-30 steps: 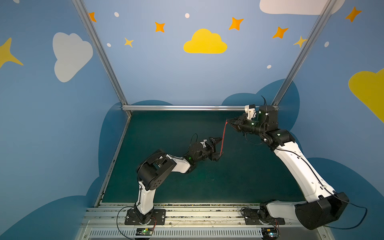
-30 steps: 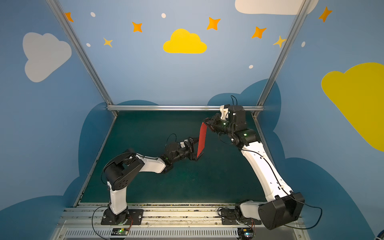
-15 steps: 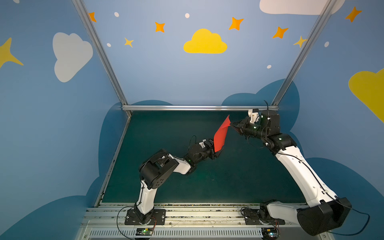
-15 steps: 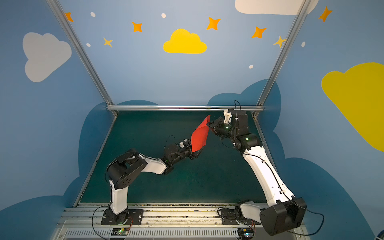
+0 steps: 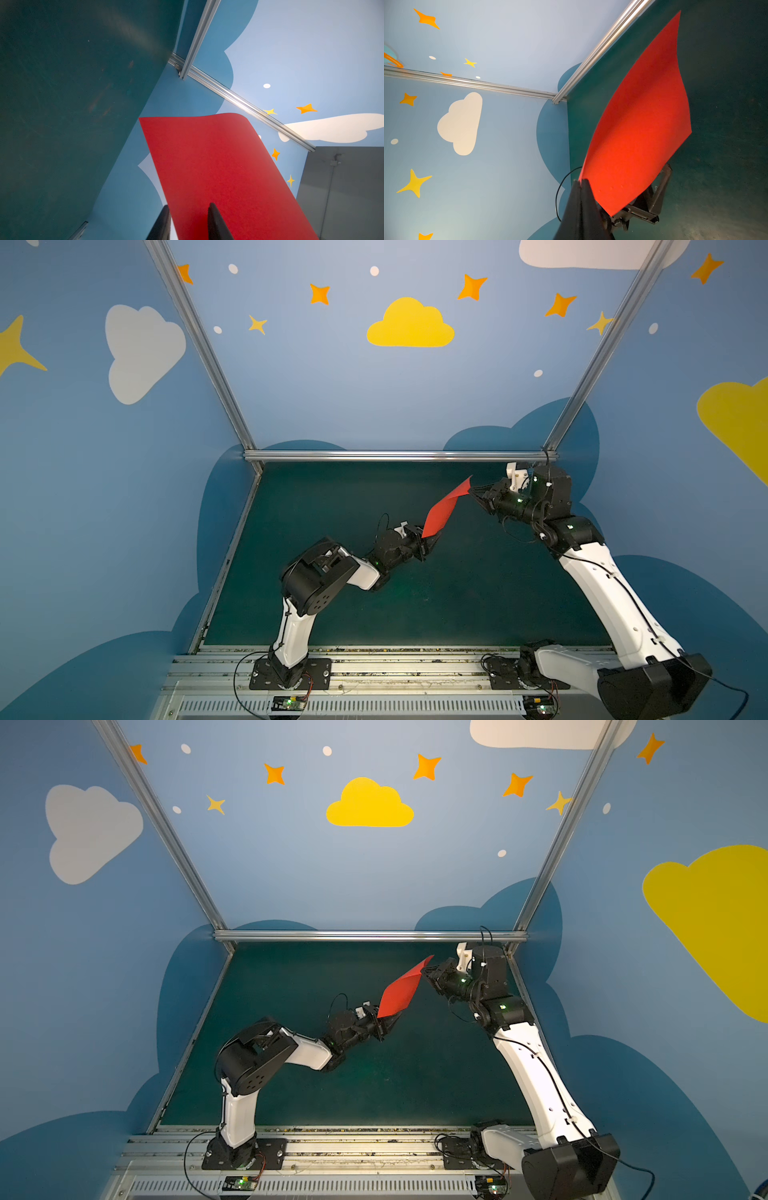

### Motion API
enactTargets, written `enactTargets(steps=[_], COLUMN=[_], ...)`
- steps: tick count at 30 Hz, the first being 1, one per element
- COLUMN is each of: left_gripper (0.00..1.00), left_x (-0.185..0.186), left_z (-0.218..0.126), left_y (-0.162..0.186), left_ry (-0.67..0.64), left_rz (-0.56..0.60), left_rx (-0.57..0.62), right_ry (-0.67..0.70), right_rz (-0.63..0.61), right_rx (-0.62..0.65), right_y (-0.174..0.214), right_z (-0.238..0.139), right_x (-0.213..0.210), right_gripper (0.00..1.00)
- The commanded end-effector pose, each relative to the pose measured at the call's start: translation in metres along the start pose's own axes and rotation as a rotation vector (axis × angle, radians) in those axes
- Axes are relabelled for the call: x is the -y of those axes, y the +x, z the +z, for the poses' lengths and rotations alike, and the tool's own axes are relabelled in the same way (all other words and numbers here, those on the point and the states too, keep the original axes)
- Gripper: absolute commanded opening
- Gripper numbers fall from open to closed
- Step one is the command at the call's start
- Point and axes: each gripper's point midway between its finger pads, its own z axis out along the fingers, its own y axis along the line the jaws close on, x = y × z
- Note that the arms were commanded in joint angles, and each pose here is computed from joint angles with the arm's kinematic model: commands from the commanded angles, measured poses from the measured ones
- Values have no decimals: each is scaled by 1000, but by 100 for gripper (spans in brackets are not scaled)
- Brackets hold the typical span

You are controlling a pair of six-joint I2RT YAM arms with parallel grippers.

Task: Fold a paper plane with a square sheet of paper (fold left side to right side)
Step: 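Hold the lifted sheet with both grippers and bring the corners toward each other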

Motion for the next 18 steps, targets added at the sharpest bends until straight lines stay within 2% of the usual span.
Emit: enactTargets(steps=[1, 9, 16, 17, 18], left_gripper=[23, 4, 3, 3, 3], left_x=[7, 14, 35, 37, 38], left_z=[1, -2, -12, -14, -16], left_y=[-4, -15, -28, -30, -32], left_ry=[25, 30, 29, 16, 1], left_rz=[16, 36, 135, 161, 183], left_rx=[1, 19, 23, 20, 14], right_ry=[-27, -25, 8, 21, 34], right_rz=[-10, 8, 31, 39, 42], right_rx=[5, 13, -2, -2, -2], right_y=[2, 9, 31, 35, 38], right_z=[-8, -21, -37, -39, -40], right_x=[-4, 10, 39, 48, 55], right_gripper=[0, 0, 1, 22, 39])
